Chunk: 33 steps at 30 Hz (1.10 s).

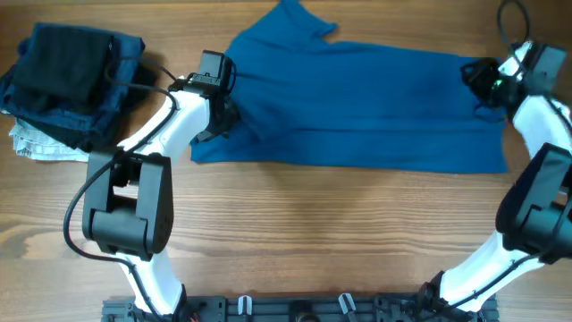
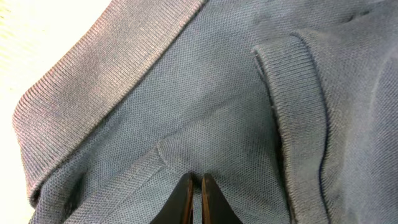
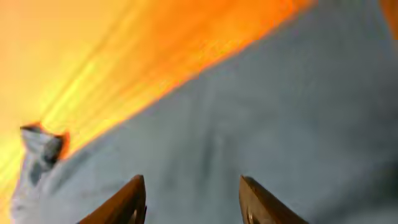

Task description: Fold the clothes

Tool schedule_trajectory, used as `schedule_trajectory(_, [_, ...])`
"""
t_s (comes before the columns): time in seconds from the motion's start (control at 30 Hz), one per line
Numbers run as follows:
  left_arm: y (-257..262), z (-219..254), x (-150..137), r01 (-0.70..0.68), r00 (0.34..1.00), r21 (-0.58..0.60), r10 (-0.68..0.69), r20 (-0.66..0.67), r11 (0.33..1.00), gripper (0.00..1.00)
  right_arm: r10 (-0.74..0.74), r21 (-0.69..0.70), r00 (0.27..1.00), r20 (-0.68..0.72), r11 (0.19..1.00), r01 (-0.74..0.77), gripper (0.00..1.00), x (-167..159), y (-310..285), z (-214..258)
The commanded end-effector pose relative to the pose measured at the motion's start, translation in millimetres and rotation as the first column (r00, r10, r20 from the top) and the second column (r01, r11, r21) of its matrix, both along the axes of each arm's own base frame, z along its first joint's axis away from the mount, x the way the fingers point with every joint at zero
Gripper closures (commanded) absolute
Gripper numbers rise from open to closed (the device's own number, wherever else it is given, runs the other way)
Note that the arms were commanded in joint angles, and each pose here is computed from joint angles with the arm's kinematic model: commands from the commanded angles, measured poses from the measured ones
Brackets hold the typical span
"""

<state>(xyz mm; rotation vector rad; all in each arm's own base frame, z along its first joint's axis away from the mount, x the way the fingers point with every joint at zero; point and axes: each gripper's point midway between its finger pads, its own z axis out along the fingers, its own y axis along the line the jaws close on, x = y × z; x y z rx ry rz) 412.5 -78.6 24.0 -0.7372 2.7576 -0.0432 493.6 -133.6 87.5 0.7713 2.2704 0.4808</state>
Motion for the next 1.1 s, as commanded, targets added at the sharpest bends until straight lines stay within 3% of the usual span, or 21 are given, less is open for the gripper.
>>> schedule_trajectory(0.0, [3.7,-6.4,-1.7,-0.018,1.000,0.016,0.018,-0.010,1.000,0.92,0.128,-0.045,0.992,0.007,0.991,-0.128,0.52,-4.1,7.9,35.2])
schedule_trajectory(0.07, [3.5,-5.9,0.0,-0.018,1.000,0.014,0.018,-0.003,1.000,0.92,0.235,-0.030,0.972,-0.018,0.971,-0.236,0.54,-22.3,31.0,52.6])
schedule_trajectory(0.17, [3.1,-5.6,0.9,-0.018,1.000,0.013,0.018,0.001,1.000,0.86,0.437,-0.026,0.890,-0.131,0.896,-0.443,0.73,-57.1,82.0,46.4])
schedule_trajectory(0.2, [3.1,-5.6,0.9,-0.018,1.000,0.013,0.018,0.001,1.000,0.82,0.519,-0.070,0.833,-0.190,0.839,-0.539,0.73,-62.5,104.9,35.2])
schedule_trajectory(0.27, [3.1,-5.7,0.7,-0.018,1.000,0.013,0.018,0.000,1.000,0.64,0.602,-0.117,0.759,-0.249,0.759,-0.641,0.46,-63.0,149.7,24.8])
schedule_trajectory(0.33, [3.3,-6.0,-0.4,-0.018,1.000,0.014,0.018,-0.005,1.000,0.62,0.661,-0.124,0.715,-0.228,0.709,-0.694,0.52,-61.9,181.5,27.8])
schedule_trajectory(0.37, [2.7,-6.2,-1.1,-0.017,1.000,0.011,0.017,-0.008,1.000,0.64,0.705,-0.127,0.680,-0.200,0.670,-0.732,0.63,-61.6,196.2,30.7])
schedule_trajectory(0.47, [-2.7,5.6,3.5,-0.010,1.000,-0.021,0.010,0.019,1.000,0.67,0.891,-0.319,0.389,-0.233,0.308,-0.896,0.64,-70.8,241.6,28.9])
schedule_trajectory(0.53, [-4.5,37.0,12.7,-0.008,0.995,-0.040,0.012,0.096,0.999,0.65,0.919,-0.428,0.282,-0.276,0.145,-0.892,0.66,-67.5,271.6,29.3])
schedule_trajectory(0.6, [-4.6,74.0,14.1,-0.004,0.984,-0.059,0.014,0.176,0.998,0.66,0.928,-0.495,0.211,-0.306,0.034,-0.868,0.66,-68.3,302.0,31.4])
schedule_trajectory(0.67, [6.1,102.9,13.5,-0.025,0.971,-0.064,0.040,0.236,0.998,0.72,0.939,-0.521,0.160,-0.305,-0.024,-0.853,0.65,-75.1,333.4,33.3])
schedule_trajectory(0.77, [43.6,136.8,12.8,-0.105,0.944,-0.081,0.125,0.304,0.991,0.70,0.922,-0.573,0.198,-0.332,-0.031,-0.819,0.60,-73.2,362.1,33.5])
schedule_trajectory(0.87, [88.2,134.6,5.7,-0.211,0.935,-0.074,0.223,0.275,0.975,0.47,0.931,-0.581,0.205,-0.301,-0.009,-0.814,0.59,-75.1,389.4,28.7])
schedule_trajectory(0.93, [105.4,132.4,1.2,-0.252,0.930,-0.070,0.261,0.258,0.965,0.41,0.937,-0.577,0.203,-0.284,0.003,-0.817,0.59,-76.8,404.6,22.4])
schedule_trajectory(1.0, [116.6,132.4,0.3,-0.278,0.923,-0.070,0.287,0.258,0.958,0.05,0.940,-0.565,0.183,-0.288,-0.012,-0.825,0.58,-78.6,418.8,5.1])
schedule_trajectory(1.07, [118.5,132.4,0.2,-0.282,0.921,-0.070,0.291,0.259,0.957,0.00,0.941,-0.542,0.147,-0.305,-0.044,-0.840,0.56,-86.2,435.0,-17.5])
